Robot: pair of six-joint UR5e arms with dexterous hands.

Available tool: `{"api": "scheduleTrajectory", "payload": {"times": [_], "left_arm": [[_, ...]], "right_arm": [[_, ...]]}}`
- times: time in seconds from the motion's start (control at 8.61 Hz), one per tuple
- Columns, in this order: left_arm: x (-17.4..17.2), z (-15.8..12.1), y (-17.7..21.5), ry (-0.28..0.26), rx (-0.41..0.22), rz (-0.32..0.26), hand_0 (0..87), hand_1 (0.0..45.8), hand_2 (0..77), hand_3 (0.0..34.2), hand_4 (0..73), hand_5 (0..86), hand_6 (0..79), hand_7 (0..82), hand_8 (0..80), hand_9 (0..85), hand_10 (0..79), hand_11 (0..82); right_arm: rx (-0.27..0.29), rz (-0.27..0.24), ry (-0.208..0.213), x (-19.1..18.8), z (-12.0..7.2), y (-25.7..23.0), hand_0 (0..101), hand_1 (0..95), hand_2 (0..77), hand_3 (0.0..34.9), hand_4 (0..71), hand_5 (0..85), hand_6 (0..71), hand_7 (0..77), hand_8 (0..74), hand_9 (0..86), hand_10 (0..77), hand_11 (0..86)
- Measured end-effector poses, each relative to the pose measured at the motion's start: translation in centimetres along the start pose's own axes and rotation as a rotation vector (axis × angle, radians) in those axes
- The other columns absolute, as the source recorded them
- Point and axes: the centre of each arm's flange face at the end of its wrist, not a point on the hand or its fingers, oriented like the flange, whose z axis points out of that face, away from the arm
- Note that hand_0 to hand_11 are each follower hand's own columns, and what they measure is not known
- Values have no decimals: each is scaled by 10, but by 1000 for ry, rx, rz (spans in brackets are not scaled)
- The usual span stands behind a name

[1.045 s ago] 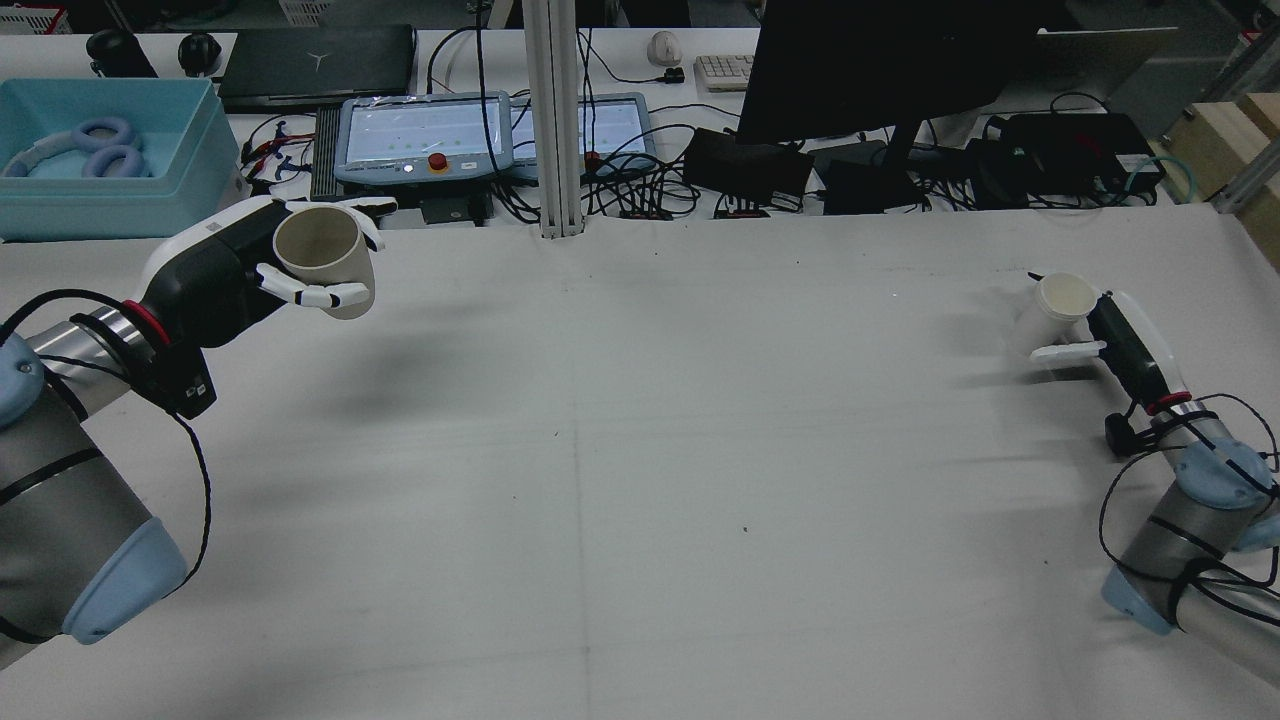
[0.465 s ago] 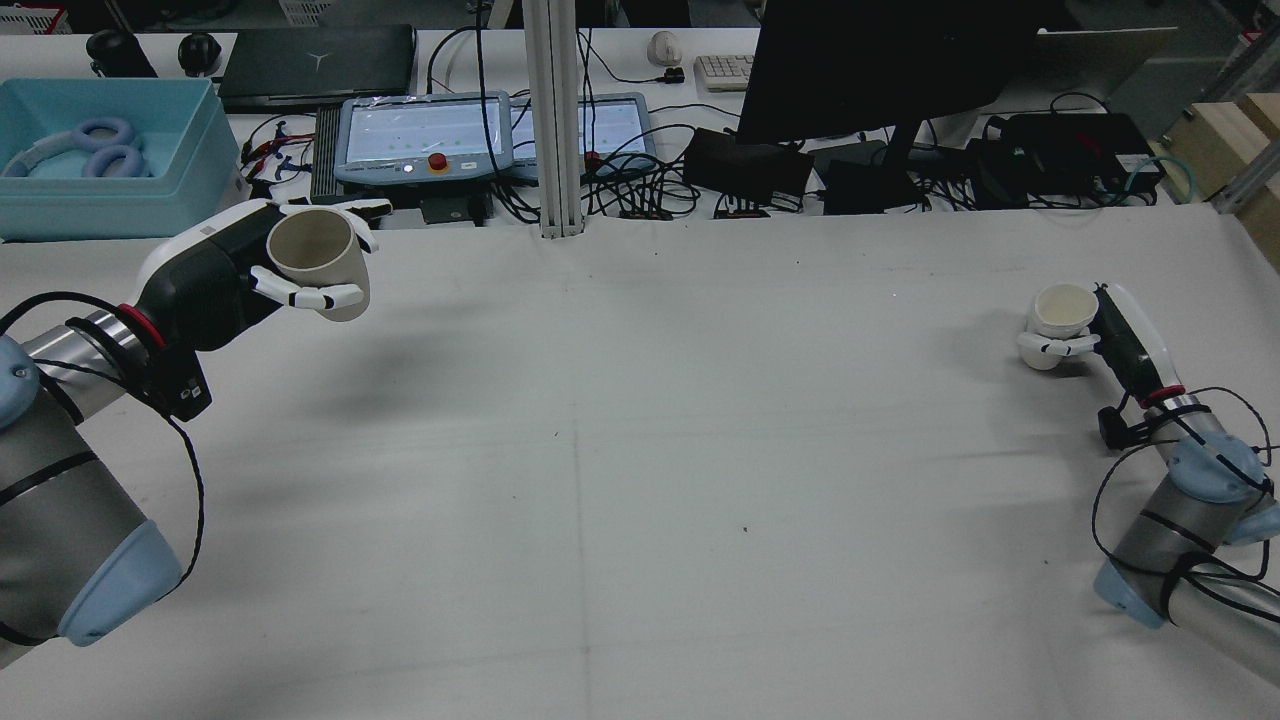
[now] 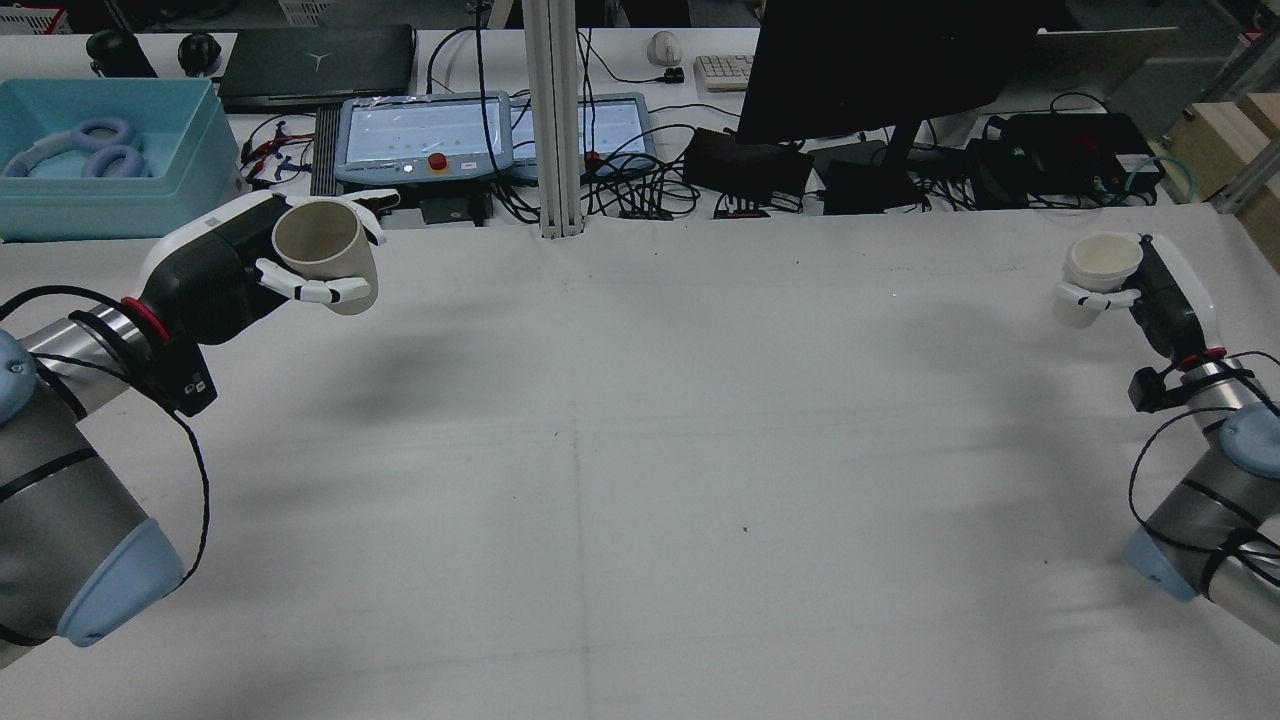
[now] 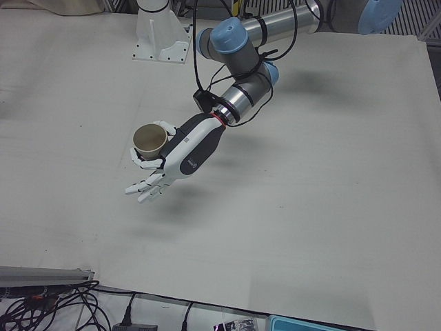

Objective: Pour water
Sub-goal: 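Lift the right hand's cup and bring both cups toward the center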

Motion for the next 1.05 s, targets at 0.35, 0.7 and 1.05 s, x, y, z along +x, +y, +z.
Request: {"api": "scheduleTrajectory", "payload": {"times": [0.35, 0.7, 1.05], "left_arm": [[-60, 49, 78, -68, -50, -11, 618, 185, 393, 34, 518, 360, 120, 164, 54, 60, 44, 76], [-192, 100, 154, -174, -55, -5, 621, 185, 393, 33, 518, 360, 125, 169, 60, 60, 54, 87], [-286, 153, 211, -221, -100, 55, 625, 185, 398, 33, 518, 360, 136, 174, 60, 60, 54, 98]], "right_arm": [[-98, -39, -4, -118, 32, 101, 556, 16, 316, 0, 600, 442, 540, 611, 496, 649, 404, 578], [-146, -110, -15, -178, 40, 199, 597, 11, 322, 0, 611, 436, 578, 600, 458, 589, 355, 513], [-174, -233, -11, -211, 31, 261, 655, 11, 327, 0, 622, 447, 600, 622, 442, 556, 305, 469]]}}
